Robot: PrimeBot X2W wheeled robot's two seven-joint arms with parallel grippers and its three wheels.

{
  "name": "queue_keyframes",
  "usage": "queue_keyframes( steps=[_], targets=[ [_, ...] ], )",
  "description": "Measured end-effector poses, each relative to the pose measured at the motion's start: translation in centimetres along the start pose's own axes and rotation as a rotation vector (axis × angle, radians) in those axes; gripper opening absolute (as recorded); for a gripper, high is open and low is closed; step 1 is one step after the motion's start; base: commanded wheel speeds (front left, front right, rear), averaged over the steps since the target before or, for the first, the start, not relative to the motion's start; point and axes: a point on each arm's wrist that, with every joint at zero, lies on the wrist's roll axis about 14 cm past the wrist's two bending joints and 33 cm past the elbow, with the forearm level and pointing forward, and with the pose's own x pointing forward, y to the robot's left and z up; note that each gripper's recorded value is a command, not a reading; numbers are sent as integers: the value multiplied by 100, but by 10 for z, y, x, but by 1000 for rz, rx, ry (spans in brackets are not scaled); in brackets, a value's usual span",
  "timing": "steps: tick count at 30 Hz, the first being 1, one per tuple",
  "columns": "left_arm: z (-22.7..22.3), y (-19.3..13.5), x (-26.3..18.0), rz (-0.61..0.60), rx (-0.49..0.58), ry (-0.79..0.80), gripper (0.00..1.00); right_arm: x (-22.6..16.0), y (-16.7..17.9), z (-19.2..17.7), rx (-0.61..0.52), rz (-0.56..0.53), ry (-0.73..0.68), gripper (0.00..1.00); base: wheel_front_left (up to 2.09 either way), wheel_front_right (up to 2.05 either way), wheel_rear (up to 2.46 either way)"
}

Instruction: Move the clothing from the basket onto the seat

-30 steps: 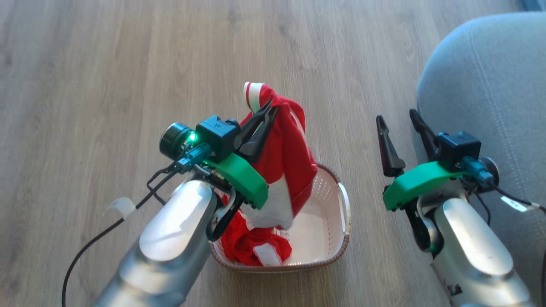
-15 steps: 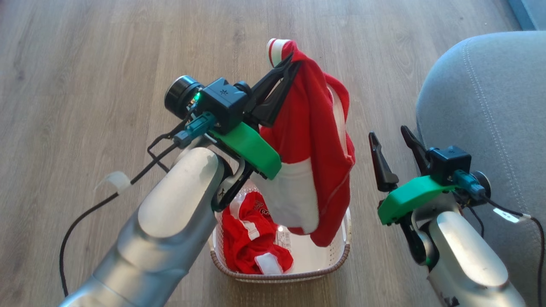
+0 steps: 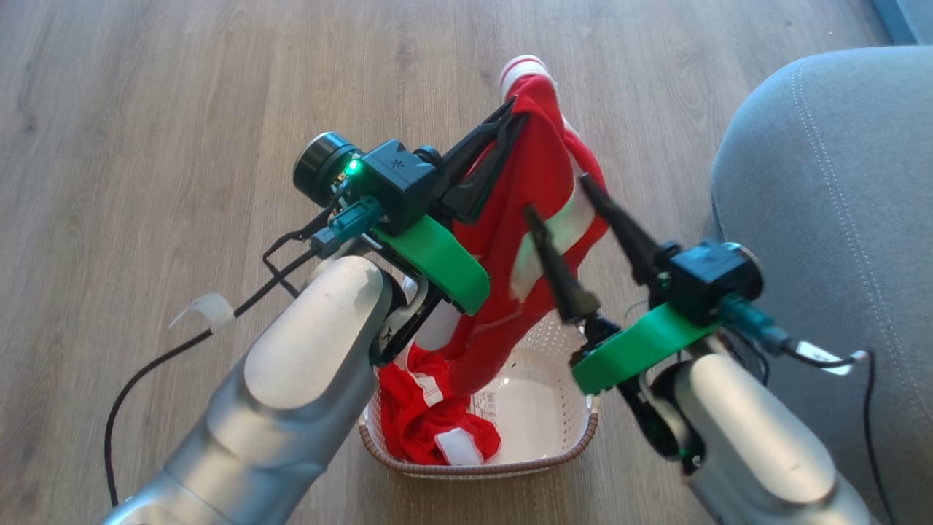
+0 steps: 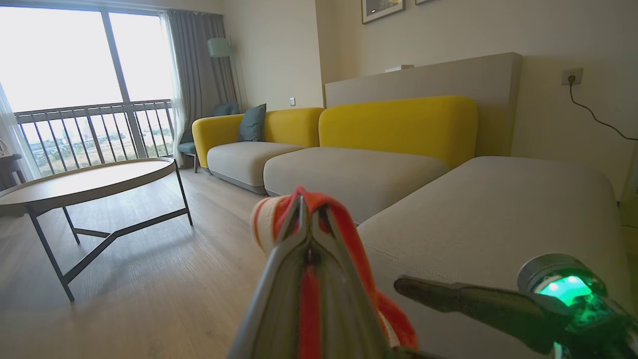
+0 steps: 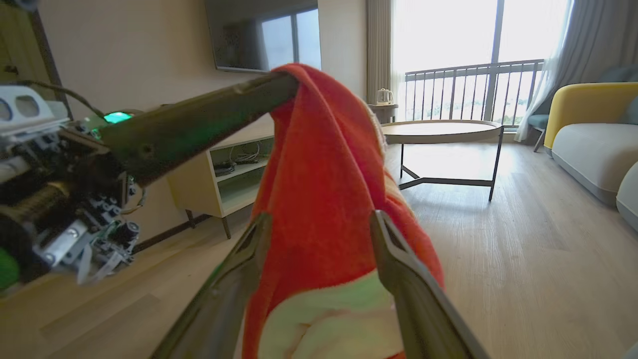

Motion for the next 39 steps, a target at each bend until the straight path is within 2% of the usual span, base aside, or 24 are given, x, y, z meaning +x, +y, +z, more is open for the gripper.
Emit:
queue_keyframes(
  steps=[15, 31, 32, 33, 34, 39],
  targets=[
    [5, -7, -4, -14, -7, -4, 0, -4, 8, -71, 1, 19, 228, 100, 0, 0, 0],
    [2, -17, -4, -42, -14, 4, 0, -37, 5, -132, 51, -11, 446, 100, 0, 0, 0],
    [1, -17, -4, -44, -14, 5, 0, -37, 6, -133, 51, -9, 454, 80, 0, 0, 0],
    [1, -18, -4, -45, -13, 5, 0, -36, 6, -134, 49, -8, 459, 35, 0, 0, 0],
    [2, -18, -4, -46, -13, 5, 0, -35, 5, -134, 45, -7, 462, 0, 0, 0, 0],
    [4, -19, -4, -45, -19, 1, 0, -32, 5, -134, 47, -3, 470, 0, 0, 0, 0]
  ],
)
